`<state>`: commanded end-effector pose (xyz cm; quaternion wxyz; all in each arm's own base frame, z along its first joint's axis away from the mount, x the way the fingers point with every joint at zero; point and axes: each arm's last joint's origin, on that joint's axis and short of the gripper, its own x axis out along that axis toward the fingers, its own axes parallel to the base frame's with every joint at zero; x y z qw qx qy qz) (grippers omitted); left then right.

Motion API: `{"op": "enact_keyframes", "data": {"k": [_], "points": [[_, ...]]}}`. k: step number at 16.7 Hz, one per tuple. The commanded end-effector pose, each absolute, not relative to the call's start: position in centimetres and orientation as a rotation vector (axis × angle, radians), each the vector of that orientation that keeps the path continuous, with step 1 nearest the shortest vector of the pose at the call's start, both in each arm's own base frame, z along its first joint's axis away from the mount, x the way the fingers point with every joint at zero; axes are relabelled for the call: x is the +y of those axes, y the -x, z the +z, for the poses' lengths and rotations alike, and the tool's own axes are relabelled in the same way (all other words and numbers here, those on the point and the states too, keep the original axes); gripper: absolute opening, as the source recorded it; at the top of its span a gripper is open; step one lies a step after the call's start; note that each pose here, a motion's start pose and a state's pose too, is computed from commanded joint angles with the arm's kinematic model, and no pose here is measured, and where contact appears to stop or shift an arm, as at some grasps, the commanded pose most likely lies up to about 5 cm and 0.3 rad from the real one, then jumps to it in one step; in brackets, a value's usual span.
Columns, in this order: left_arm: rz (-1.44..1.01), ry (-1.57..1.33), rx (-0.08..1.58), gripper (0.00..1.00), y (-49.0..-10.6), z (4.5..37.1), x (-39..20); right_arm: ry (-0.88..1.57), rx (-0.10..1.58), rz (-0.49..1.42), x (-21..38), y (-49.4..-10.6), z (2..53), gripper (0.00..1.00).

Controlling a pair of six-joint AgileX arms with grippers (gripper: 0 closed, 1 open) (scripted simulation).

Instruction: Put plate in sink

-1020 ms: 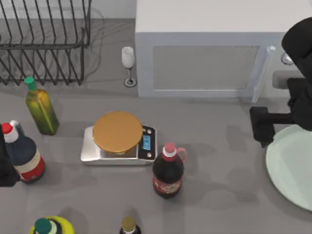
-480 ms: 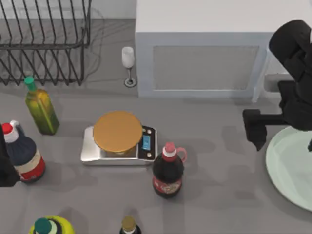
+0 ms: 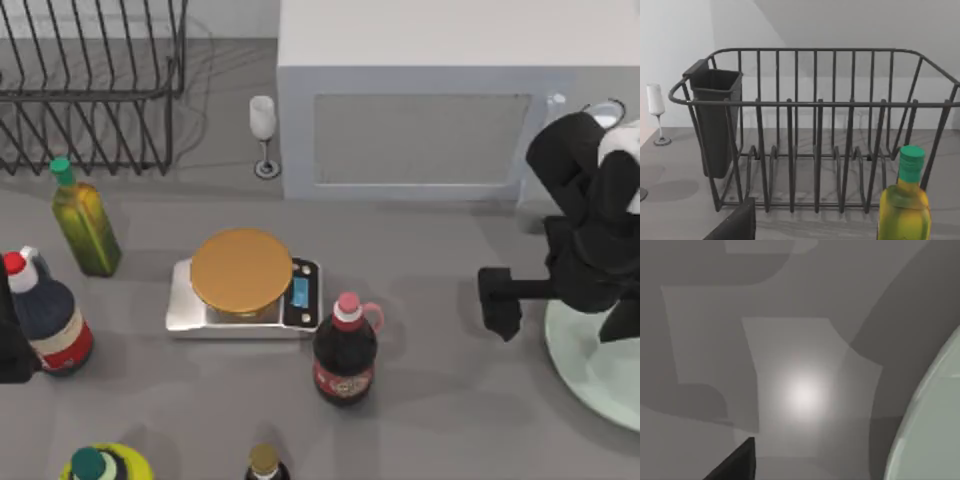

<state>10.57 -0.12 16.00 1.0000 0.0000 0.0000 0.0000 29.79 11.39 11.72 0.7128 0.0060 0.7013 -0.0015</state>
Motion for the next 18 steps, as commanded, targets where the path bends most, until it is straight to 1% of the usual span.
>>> {"op": "enact_keyframes", "data": {"k": [3,7,18], "points": [[0.000,0.000,0.000,1.00,-10.6,16.0,-0.1,-0.008,1.570,-0.007,11.3,-29.4,9.6,1.00],[0.000,0.000,0.000,1.00,-10.6,16.0,-0.1,-0.008,1.571,-0.008,11.3,-29.4,9.5,1.00],[0.000,0.000,0.000,1.00,-10.6,16.0,-0.1,-0.008,1.571,-0.008,11.3,-29.4,9.5,0.17]]}}
